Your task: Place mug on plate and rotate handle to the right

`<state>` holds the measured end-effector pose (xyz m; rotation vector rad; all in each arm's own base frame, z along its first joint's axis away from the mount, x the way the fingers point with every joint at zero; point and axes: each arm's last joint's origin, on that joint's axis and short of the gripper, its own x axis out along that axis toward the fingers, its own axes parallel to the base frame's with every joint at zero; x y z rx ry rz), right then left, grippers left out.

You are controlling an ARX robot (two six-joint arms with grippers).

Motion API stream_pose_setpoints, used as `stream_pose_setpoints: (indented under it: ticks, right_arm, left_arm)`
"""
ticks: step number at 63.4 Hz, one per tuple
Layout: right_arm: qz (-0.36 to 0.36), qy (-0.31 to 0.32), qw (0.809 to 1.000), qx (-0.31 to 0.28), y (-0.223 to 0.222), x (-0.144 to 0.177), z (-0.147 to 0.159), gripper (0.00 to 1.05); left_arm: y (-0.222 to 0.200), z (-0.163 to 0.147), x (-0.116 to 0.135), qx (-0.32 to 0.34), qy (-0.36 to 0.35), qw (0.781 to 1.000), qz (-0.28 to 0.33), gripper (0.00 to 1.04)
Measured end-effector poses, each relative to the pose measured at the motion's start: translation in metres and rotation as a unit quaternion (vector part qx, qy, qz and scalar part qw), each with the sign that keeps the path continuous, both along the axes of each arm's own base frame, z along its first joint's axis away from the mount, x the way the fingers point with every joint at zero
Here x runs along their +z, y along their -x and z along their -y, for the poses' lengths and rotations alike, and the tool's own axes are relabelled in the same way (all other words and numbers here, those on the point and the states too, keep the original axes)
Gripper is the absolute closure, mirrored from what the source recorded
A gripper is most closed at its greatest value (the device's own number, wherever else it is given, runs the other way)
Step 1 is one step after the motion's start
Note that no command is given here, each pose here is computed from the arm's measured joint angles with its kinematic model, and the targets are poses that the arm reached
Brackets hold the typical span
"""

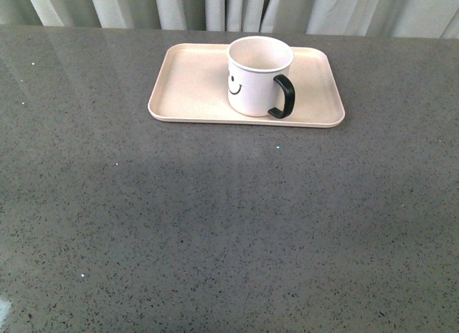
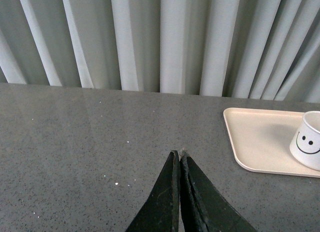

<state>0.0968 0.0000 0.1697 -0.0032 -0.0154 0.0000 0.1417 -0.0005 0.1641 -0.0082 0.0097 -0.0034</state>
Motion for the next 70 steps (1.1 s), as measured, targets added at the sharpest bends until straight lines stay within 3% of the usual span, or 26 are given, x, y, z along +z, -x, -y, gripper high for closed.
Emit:
stream_pose_setpoints:
  ticks: [70]
  right_arm:
    - [0.0,0.0,1.0,0.0,0.0,0.0,0.0,0.09]
  left_arm:
    - [0.044,0.0,0.003,0.0,0.0,1.0,0.005,1.03]
